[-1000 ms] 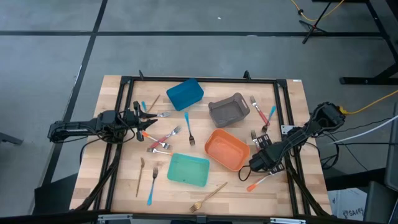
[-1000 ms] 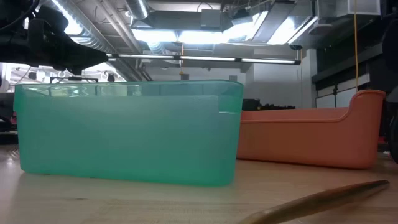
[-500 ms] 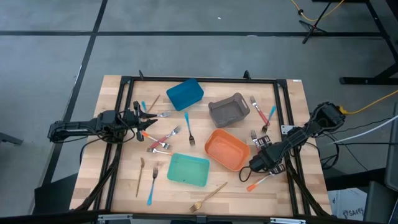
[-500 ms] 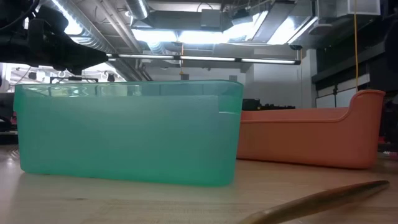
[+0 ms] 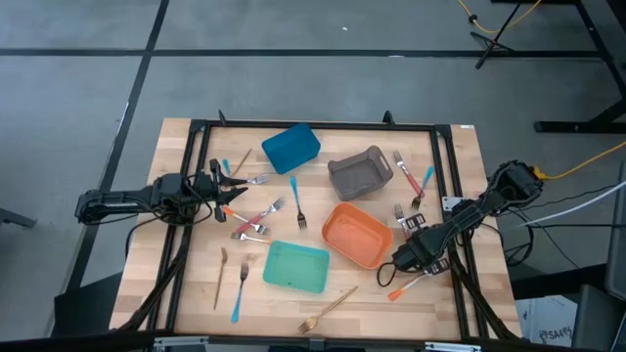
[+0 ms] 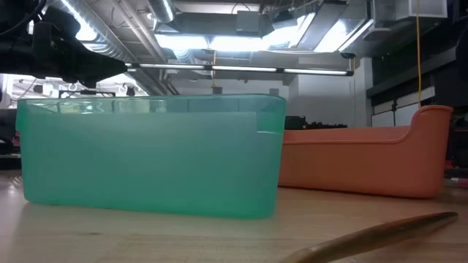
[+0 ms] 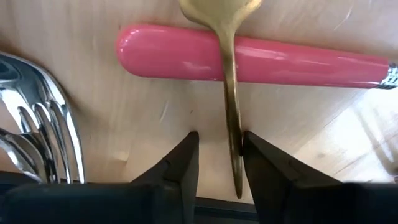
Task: Sort silverware by color (type)
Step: Put the gold fork into the orange bin
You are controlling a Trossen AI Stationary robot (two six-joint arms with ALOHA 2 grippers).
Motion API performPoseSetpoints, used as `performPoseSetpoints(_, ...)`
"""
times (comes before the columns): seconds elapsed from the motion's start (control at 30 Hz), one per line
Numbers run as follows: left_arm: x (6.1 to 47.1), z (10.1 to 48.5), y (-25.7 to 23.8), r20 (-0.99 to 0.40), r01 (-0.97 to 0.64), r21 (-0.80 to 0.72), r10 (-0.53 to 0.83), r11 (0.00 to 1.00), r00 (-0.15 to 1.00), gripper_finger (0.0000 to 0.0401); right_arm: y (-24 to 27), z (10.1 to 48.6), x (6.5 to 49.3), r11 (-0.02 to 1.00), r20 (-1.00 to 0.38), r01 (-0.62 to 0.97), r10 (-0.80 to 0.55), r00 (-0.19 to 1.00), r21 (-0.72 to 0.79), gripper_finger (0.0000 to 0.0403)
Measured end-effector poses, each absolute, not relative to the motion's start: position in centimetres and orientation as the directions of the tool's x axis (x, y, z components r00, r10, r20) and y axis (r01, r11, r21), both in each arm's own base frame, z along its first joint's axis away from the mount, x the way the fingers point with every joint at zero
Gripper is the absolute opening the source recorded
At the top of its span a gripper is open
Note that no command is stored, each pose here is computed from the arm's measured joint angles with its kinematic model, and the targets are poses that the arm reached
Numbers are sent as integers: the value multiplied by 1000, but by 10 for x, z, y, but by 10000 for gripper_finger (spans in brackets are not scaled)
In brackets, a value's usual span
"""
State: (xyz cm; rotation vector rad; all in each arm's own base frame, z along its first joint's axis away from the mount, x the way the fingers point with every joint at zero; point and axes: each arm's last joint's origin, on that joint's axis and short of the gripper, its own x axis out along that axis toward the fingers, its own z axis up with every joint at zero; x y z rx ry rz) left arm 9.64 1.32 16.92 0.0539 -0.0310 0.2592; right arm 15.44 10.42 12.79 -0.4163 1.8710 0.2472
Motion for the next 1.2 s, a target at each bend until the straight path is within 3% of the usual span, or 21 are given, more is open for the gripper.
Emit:
performPoseSetpoints(0.8,96,169,13,37,-257,49,255,965,966,85,104,128,154,913,-941,-405,-175,-289,-46,8)
performPoseSetpoints(1.2,96,169,13,38,-257,49,255,965,966,85,105,130,155,918,-940,-396,-151,-305,-19,2)
